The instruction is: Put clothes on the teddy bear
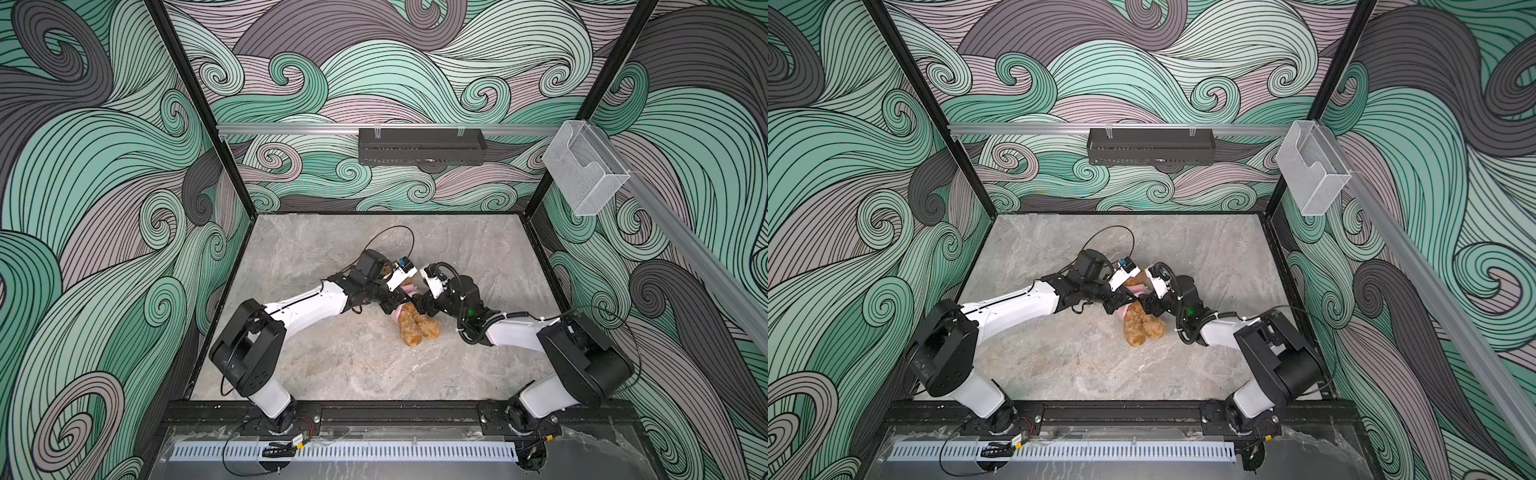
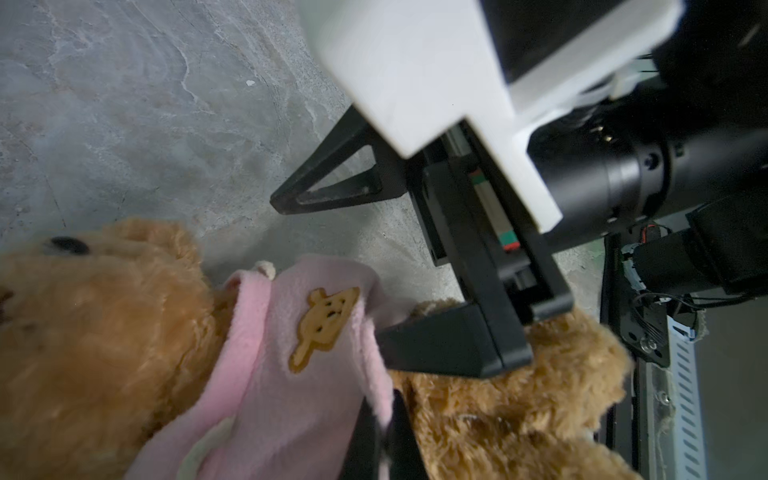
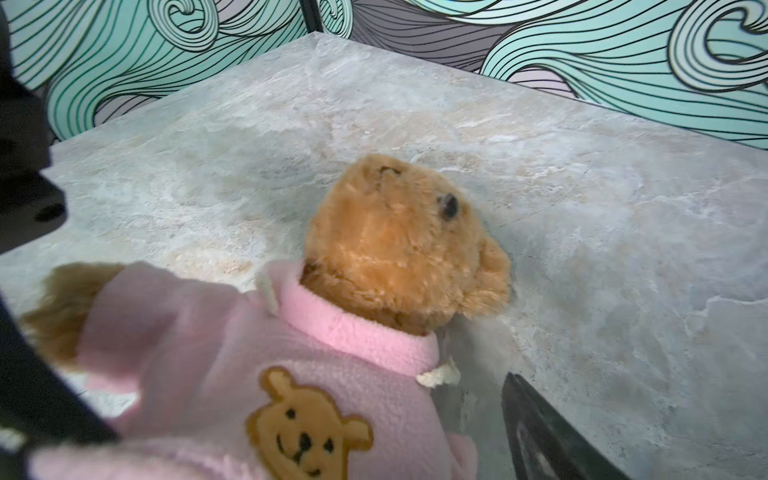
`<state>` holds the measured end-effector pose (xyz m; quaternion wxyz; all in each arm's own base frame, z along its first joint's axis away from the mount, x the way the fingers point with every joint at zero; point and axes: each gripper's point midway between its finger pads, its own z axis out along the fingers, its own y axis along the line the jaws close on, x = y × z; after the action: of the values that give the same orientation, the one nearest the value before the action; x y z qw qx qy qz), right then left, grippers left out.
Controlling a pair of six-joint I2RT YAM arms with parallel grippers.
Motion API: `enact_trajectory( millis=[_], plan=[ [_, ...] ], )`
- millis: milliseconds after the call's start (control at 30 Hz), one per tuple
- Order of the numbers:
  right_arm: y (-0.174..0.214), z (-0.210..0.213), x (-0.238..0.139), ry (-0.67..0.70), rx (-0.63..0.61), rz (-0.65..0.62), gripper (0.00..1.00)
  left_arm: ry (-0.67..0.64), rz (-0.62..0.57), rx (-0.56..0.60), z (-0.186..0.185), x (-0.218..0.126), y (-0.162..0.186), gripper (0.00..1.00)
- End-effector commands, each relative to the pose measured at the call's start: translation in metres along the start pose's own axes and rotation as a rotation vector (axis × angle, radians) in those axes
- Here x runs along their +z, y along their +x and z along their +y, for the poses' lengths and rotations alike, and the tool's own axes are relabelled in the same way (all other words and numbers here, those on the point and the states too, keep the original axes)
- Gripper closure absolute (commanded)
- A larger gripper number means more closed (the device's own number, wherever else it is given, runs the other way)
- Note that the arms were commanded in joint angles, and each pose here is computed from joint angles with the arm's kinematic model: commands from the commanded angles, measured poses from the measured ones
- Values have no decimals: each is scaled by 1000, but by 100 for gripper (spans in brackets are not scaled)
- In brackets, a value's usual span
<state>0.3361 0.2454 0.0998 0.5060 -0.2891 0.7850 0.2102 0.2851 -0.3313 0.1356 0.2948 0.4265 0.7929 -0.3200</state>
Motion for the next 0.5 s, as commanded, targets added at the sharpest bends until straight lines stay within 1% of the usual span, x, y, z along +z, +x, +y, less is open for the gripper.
enact_trajectory(
  millis=[0, 100, 233, 367, 467],
  plan=[
    [-11, -29, -2, 187, 28, -68, 23, 84, -19, 18, -15, -5, -14, 100],
    [-3, -42, -6, 273, 81, -56, 27, 95, -6, 15, -17, -5, -10, 100],
    [18, -58, -10, 377, 176, 17, 31, 99, 15, 14, -19, -5, -3, 100],
    [38, -69, -15, 457, 264, 68, 33, 99, 22, 19, -22, -6, 3, 100],
    [43, -72, -17, 477, 332, 73, 35, 97, 32, 24, -25, -5, 9, 100]
  ],
)
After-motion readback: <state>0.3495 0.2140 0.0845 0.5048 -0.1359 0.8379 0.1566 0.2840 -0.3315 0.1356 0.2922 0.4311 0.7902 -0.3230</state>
